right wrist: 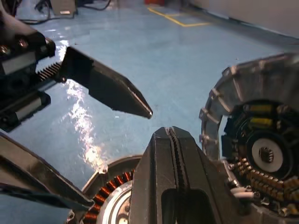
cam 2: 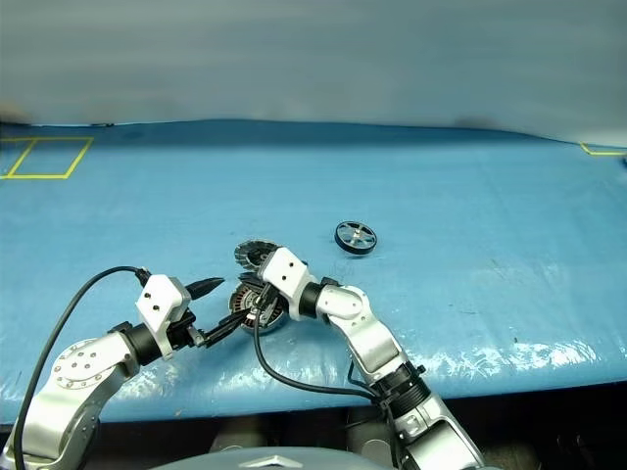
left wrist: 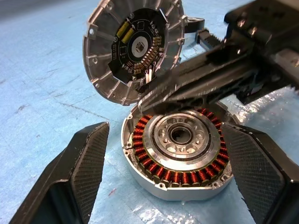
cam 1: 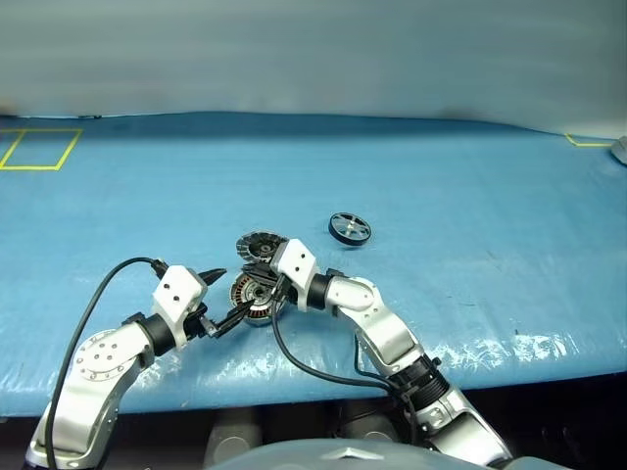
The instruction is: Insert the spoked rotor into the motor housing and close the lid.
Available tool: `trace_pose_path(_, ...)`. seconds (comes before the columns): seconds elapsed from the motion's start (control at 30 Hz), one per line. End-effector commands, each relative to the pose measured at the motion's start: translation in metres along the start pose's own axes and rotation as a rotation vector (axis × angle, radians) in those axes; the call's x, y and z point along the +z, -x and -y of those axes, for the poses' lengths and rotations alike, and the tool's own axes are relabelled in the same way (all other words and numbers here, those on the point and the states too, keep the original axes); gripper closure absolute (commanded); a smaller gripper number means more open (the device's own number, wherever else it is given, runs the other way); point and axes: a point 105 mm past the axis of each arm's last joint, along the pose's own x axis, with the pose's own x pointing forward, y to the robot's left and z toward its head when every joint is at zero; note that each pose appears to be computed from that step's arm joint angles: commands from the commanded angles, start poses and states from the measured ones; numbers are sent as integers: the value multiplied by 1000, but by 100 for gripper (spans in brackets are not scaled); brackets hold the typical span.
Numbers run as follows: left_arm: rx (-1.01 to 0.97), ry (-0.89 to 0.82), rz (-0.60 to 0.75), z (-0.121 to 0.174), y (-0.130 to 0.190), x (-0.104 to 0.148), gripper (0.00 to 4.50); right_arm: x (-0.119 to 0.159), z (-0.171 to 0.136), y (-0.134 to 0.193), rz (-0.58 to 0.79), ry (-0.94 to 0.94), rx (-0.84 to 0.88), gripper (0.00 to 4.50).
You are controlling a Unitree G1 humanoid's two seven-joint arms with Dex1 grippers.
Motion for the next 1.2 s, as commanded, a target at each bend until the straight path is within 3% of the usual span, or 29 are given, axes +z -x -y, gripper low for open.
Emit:
trace_pose_path(0.03,-13,-28,32,2,1,9,40,19,-3,13,41,23,58,446)
trace_pose_path(0.17,-36,-46,56,7,-1,16,40,0,18,57,-191,135,55,446)
trace_pose_path(0.33,-66,-49,96,16,-7,24,40,24,61,90,-299,213,-64,446)
trace_pose_path(0.4,-71,-37,104,19,-10,23,40,26,81,96,-405,240,-130,446)
trace_pose_path(0.5,-85,-28,96,24,-14,19,40,39,103,89,-409,168,-223,389)
trace_pose_path(0.77,-78,-14,114,25,-19,18,40,17,144,96,-632,175,-277,139)
trace_pose_path(0.93,-68,-7,111,27,-19,15,40,23,169,110,-662,176,-348,139)
trace_pose_path(1.2,-63,2,109,28,-20,12,40,22,175,113,-637,15,-355,139)
